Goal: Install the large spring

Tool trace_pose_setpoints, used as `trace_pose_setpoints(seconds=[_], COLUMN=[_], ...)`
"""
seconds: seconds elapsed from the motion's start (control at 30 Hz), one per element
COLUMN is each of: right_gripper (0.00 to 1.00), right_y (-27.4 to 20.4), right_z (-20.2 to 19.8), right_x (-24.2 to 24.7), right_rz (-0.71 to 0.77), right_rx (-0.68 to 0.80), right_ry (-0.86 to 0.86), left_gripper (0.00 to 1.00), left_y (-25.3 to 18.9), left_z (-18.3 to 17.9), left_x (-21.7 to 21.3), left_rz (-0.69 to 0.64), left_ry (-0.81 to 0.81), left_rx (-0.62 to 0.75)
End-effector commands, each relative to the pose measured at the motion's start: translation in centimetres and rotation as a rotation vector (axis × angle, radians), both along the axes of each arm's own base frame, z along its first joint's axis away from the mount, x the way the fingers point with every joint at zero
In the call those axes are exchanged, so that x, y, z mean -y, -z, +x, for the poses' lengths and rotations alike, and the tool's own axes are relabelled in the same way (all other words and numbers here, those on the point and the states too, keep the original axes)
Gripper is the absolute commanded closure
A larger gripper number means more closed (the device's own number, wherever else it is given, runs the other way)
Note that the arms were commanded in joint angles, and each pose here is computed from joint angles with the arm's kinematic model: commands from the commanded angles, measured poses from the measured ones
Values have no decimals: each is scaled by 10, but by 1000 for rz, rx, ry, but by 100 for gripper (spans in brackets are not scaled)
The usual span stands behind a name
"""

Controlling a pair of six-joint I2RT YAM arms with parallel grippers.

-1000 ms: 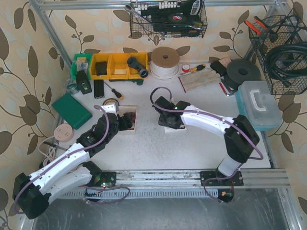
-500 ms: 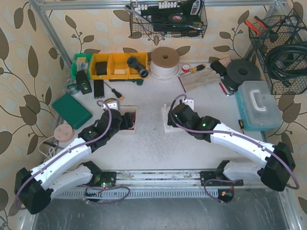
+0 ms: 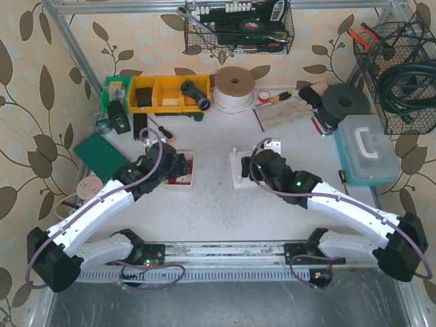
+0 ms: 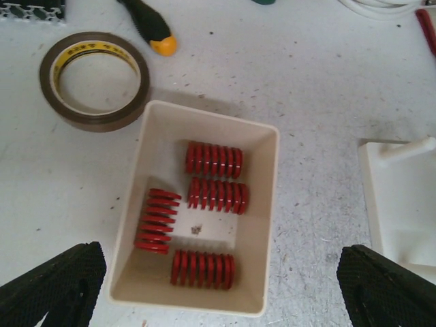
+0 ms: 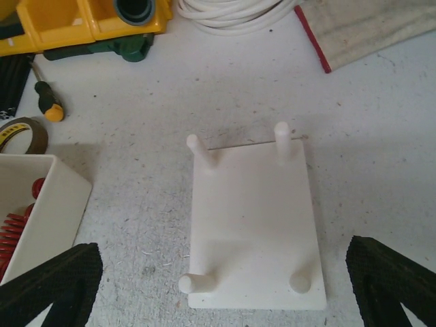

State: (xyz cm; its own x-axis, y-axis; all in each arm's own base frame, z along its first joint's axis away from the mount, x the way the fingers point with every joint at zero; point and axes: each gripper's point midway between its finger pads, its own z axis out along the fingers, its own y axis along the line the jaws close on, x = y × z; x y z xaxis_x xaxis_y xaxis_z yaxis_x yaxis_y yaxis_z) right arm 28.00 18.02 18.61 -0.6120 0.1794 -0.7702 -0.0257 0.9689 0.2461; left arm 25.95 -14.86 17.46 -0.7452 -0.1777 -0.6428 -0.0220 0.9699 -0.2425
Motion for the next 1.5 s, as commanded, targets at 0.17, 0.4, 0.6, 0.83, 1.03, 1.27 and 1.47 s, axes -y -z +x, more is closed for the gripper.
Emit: trace_pose_setpoints(seconds=[0.17, 0.4, 0.6, 0.83, 1.03, 1.27, 1.47], right_gripper=[0, 3, 5, 8, 9, 10, 10], right_y=[-1, 5, 9, 14, 16, 16, 18], right_z=[2, 6, 6, 10, 13, 17, 22], right_x=[-13, -14, -15, -18, -18, -15, -16], right_rz=[23, 66, 80, 72, 55, 61, 51], right_rx=[15, -4, -3, -19, -27, -28, -33], right_ry=[-84, -97, -92, -86, -80, -67, -62], left_gripper=[4, 13, 22, 31, 44, 49, 50], left_y=[-18, -11, 8, 37, 70, 92, 105], left_z=[-6, 4, 17, 36, 53, 61, 59], left_x=[-31, -26, -3, 20, 30, 36, 30], left_rz=[10, -50, -57, -46, 12, 23, 44], left_ry=[-104, -103, -23, 61, 97, 101, 72], left_rx=[-116, -206, -260, -314, -378, -407, -422])
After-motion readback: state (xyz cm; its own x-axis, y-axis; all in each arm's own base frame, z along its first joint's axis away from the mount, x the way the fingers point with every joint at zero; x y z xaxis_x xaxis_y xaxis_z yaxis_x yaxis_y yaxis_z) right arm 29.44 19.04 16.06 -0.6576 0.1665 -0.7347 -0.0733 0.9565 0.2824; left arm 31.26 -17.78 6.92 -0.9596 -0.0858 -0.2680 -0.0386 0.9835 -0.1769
